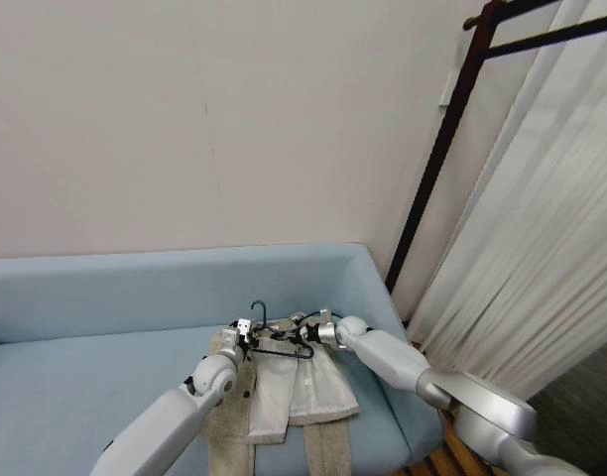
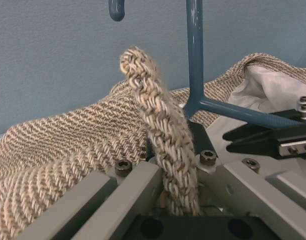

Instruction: Pick up the clothes from the sofa and hang them on the clothes hanger.

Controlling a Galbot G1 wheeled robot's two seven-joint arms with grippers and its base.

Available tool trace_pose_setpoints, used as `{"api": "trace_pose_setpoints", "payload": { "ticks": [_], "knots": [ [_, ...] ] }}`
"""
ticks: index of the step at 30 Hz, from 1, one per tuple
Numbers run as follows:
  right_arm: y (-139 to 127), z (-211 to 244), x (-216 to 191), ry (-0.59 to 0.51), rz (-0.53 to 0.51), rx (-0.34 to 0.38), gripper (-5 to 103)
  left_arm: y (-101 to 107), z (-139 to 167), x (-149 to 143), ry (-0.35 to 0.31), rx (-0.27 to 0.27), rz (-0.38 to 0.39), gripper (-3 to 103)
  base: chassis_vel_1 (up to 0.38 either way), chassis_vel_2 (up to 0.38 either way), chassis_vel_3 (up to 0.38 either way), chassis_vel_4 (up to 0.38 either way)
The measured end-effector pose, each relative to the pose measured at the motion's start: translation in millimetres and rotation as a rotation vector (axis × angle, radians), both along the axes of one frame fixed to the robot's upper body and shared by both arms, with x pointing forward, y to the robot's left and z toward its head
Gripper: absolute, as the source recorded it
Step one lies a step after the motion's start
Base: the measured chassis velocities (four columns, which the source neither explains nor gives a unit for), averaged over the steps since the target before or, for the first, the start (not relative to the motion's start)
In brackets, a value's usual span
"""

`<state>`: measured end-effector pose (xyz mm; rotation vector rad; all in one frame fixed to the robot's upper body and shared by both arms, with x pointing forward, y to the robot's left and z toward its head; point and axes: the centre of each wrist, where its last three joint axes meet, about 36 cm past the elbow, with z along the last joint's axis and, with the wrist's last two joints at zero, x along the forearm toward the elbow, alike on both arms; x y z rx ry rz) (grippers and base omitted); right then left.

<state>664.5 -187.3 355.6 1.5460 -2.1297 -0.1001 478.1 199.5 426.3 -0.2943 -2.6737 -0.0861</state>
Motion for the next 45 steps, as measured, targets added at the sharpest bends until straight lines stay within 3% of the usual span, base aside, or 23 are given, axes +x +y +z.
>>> {"api": "trace_pose_setpoints", "payload": {
  "ticks": [6,12,17,20,23,28,29,31,32,33,35,38,41,44,45],
  "knots": [
    [11,0,4,-0.01,-0.016,-0.001,8,3,-3,-3,-0.002,0.01,0.007,0,0.0,0.0,0.0,0.0],
    [16,-1,1,-0.092,-0.043,-0.05,7,2,-7,-6,0.002,0.011,0.004,0,0.0,0.0,0.0,0.0],
    [15,-1,-4,-0.147,-0.055,-0.094,23,0,-8,-7,0.004,0.004,-0.003,0,0.0,0.0,0.0,0.0],
    [14,0,-7,-0.187,-0.086,-0.114,39,-3,-8,-6,0.006,0.001,-0.008,0,0.0,0.0,0.0,0.0],
    [14,2,-11,-0.207,-0.111,-0.118,44,-4,-9,-6,0.008,0.0,-0.008,0,0.0,0.0,0.0,0.0],
    [12,14,-27,-0.261,-0.161,-0.148,66,-1,-17,-5,0.015,0.008,0.003,0,0.0,0.0,0.0,0.0],
    [12,14,-27,-0.261,-0.161,-0.148,66,-1,-17,-5,0.015,0.008,0.003,0,0.0,0.0,0.0,0.0],
    [14,23,-48,-0.238,-0.189,-0.172,77,6,-26,-2,0.008,0.031,0.011,0,0.0,0.0,0.0,0.0],
    [15,24,-51,-0.236,-0.191,-0.174,77,7,-28,-1,0.006,0.035,0.012,0,0.0,0.0,0.0,0.0],
    [15,22,-61,-0.239,-0.202,-0.19,88,12,-34,0,0.001,0.048,0.016,0,0.0,0.0,0.0,0.0],
    [15,20,-64,-0.242,-0.209,-0.199,88,15,-37,1,0.0,0.052,0.016,0,0.0,0.0,0.0,0.0],
    [12,9,-78,-0.24,-0.239,-0.23,96,27,-48,3,-0.009,0.074,-0.001,0,0.0,0.0,0.0,0.0],
    [9,3,-83,-0.231,-0.252,-0.238,91,35,-53,2,-0.013,0.09,-0.021,0,0.0,0.0,0.0,0.0],
    [0,-9,-89,-0.209,-0.265,-0.251,76,40,-59,-5,-0.003,0.106,-0.042,0,0.0,0.0,0.0,0.0],
    [0,-9,-89,-0.209,-0.265,-0.251,76,40,-59,-5,-0.003,0.106,-0.042,0,0.0,0.0,0.0,0.0]
  ]
}}
